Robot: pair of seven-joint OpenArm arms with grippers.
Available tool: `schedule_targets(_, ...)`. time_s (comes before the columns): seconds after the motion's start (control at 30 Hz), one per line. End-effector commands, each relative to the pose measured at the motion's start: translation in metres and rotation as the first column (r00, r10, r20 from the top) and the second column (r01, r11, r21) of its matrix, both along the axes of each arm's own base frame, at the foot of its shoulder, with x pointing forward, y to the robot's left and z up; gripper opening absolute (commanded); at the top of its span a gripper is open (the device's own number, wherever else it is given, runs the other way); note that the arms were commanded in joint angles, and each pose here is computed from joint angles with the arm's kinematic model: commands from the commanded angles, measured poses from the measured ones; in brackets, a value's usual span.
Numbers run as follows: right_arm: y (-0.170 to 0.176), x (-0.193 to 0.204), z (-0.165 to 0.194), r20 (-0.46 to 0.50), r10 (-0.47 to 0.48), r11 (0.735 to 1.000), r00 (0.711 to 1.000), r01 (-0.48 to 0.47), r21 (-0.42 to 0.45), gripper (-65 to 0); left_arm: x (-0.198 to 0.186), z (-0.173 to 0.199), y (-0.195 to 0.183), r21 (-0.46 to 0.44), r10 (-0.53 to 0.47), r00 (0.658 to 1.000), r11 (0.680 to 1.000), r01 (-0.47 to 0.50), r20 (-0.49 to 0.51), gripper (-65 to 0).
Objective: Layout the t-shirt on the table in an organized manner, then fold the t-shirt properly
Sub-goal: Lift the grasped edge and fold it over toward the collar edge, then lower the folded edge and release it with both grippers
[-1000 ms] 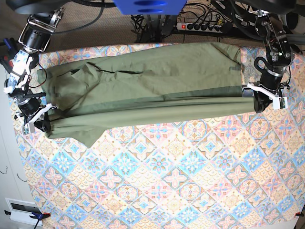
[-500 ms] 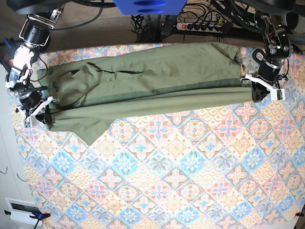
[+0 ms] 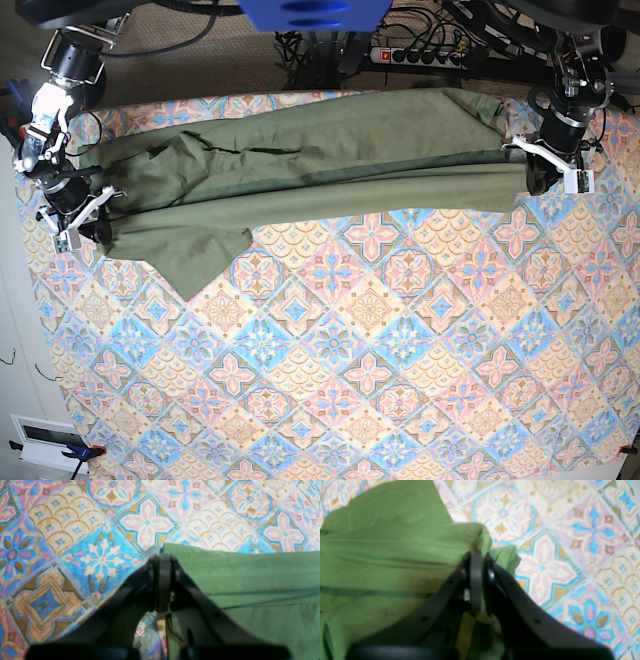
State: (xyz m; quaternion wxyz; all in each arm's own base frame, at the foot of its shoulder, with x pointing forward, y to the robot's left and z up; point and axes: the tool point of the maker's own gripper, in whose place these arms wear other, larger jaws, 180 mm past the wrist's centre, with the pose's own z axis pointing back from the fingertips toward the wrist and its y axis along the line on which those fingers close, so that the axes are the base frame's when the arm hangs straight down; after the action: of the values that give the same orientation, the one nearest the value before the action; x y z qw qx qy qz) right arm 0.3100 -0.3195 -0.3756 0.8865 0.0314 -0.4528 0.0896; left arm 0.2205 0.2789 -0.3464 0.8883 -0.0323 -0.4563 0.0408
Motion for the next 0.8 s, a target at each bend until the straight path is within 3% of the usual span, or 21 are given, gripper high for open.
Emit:
schedule_targets(0.0,-0.01,0.003,0.014,0.039,-0.006,1.0,0.999,0.007,-0.024,-64.6,0.002,0.009,0.006,0.028,0.002,1.0,1.0,-0.003,0.018,-65.0)
schedule_targets(0.3,-0.003,-0.004,0.001,-0.002,0.018,1.0,1.0,-0.018,-0.023,-64.3,-0.004,-0.009,-0.014,0.006,-0.051,0.997,0.999,0.052,-0.062,-65.0)
schedule_targets(0.37,0.0,-0.006,-0.006,-0.04,0.048,0.996,0.998,-0.051,-0.077,-63.6,-0.007,-0.017,-0.013,-0.005,-0.044,0.995,0.999,0.044,-0.084,-65.0)
schedule_targets(0.5,-0.009,-0.013,-0.019,-0.121,0.071,0.973,0.99,-0.096,-0.211,-54.5,-0.015,-0.035,-0.006,-0.024,-0.019,0.992,1.0,0.016,-0.128,-65.0)
schedule_targets(0.57,-0.01,-0.015,-0.021,-0.132,0.073,0.968,0.989,-0.102,-0.23,-49.9,-0.017,-0.039,-0.009,-0.031,-0.024,0.99,0.999,0.02,-0.137,-65.0)
schedule_targets(0.77,-0.024,-0.008,0.007,-0.056,0.033,0.965,0.998,-0.047,-0.257,-46.2,-0.019,-0.043,-0.008,-0.035,-0.021,0.989,0.999,0.016,-0.148,-65.0)
